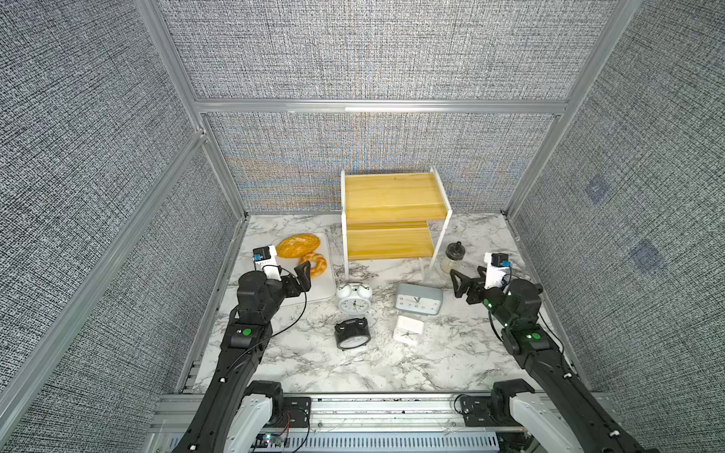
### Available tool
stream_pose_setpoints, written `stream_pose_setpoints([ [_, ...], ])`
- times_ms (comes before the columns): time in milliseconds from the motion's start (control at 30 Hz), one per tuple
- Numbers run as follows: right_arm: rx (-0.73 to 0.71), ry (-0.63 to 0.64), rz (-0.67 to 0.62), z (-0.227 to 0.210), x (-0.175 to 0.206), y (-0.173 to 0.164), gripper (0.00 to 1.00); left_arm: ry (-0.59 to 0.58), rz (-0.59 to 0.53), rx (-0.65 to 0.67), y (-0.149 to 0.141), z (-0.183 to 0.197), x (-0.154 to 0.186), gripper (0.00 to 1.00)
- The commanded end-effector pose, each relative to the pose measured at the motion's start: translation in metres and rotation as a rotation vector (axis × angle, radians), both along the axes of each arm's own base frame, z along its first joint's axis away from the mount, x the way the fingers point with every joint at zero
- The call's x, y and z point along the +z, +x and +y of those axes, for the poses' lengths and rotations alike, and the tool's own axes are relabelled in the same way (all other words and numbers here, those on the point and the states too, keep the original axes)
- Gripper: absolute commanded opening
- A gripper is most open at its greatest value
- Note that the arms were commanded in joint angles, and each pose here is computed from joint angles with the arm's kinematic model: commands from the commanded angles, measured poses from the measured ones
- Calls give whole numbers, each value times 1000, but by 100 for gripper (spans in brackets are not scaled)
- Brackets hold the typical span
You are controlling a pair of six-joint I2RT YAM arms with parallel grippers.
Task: Place the alarm clocks on the shelf by style
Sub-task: Pick up the alarm from the center of the board.
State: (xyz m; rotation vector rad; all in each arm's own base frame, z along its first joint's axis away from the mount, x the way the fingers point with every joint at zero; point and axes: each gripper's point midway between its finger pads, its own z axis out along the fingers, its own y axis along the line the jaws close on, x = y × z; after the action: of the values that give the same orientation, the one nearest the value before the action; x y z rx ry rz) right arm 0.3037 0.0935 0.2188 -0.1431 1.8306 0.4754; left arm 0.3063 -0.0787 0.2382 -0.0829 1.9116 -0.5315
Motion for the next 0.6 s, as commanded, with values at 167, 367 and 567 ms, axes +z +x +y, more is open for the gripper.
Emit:
stream_pose_setpoints([
  [167, 339, 14, 112, 81, -20, -51, 98, 23, 31, -188, -20, -41, -6, 99],
  [367, 449, -45, 190, 111, -41, -70, 93, 71, 42, -240, -18, -53, -13, 99],
  [567, 516, -221, 339, 133, -76, -83, 89, 110, 31, -371, -24, -75, -16, 99],
])
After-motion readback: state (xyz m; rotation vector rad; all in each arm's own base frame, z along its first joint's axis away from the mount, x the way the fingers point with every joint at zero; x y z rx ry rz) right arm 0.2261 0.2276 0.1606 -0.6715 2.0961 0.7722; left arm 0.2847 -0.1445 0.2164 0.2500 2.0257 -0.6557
